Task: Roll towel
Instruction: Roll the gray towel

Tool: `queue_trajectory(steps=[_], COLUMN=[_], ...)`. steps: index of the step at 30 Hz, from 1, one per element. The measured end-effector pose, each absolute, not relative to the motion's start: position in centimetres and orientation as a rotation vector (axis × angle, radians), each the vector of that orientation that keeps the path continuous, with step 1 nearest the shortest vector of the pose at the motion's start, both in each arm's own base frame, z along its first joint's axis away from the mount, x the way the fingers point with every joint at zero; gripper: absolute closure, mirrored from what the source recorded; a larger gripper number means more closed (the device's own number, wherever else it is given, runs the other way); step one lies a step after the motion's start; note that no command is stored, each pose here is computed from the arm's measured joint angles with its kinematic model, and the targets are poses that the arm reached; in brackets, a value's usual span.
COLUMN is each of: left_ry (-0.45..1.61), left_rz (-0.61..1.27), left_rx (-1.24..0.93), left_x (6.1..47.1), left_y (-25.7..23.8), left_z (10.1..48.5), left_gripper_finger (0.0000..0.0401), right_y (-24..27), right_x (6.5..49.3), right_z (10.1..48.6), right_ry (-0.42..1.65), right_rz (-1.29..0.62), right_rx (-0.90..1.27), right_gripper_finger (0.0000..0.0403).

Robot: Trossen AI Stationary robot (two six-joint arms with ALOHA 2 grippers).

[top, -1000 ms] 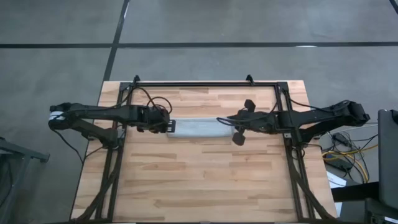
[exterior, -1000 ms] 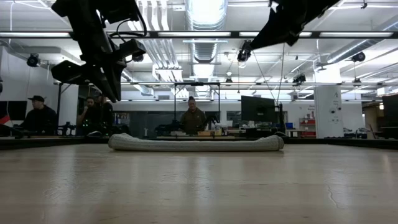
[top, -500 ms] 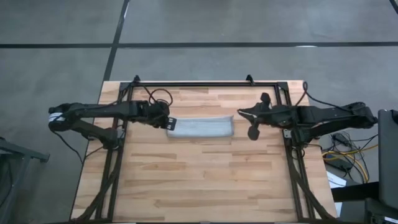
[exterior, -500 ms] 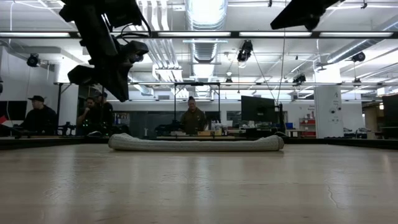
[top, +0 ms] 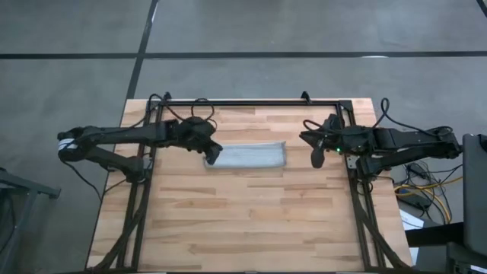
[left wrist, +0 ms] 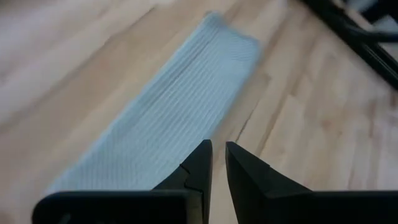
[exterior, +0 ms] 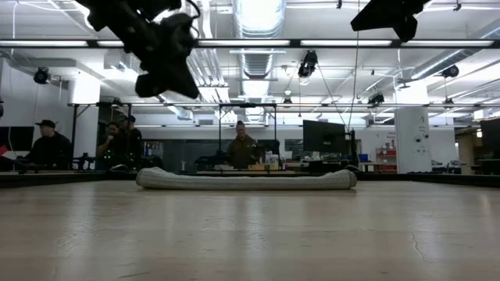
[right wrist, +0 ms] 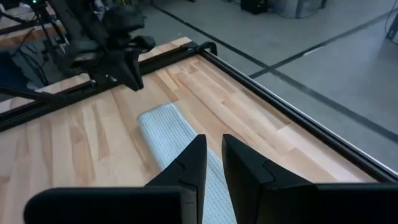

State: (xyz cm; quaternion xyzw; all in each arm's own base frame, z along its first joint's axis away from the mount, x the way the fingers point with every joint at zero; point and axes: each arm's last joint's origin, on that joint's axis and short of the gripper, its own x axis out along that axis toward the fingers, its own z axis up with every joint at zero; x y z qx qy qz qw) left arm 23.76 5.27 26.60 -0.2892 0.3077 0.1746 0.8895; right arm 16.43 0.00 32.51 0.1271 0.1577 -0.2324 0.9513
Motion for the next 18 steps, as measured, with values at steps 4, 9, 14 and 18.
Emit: queue_trajectory(steps=[4,9,14,18], left_ry=[0.542,0.145,-0.184,-0.228], left_rz=[0.283,0.130,-0.099,-0.063], left_rx=[-0.455,-0.267,-0.191,-0.224], left_x=[23.4,22.3,19.4,17.5], left_y=[5.1,4.4,3.3,3.1], left_z=[28.1,30.7,29.8,27.3], left_gripper_finger=[0.0353,0.0353,0.0353,0.0353], right_y=[0.0,0.0,0.0,0.0], right_x=[16.5,16.7,16.9,17.0], right_z=[32.5,32.3,32.2,32.1], right_ry=[0.324,0.332,0.341,0.344], right_rz=[-0.474,-0.476,-0.477,-0.480], right_rx=[0.259,0.256,0.253,0.252], right_gripper_finger=[0.0353,0.0353,0.0353,0.0353])
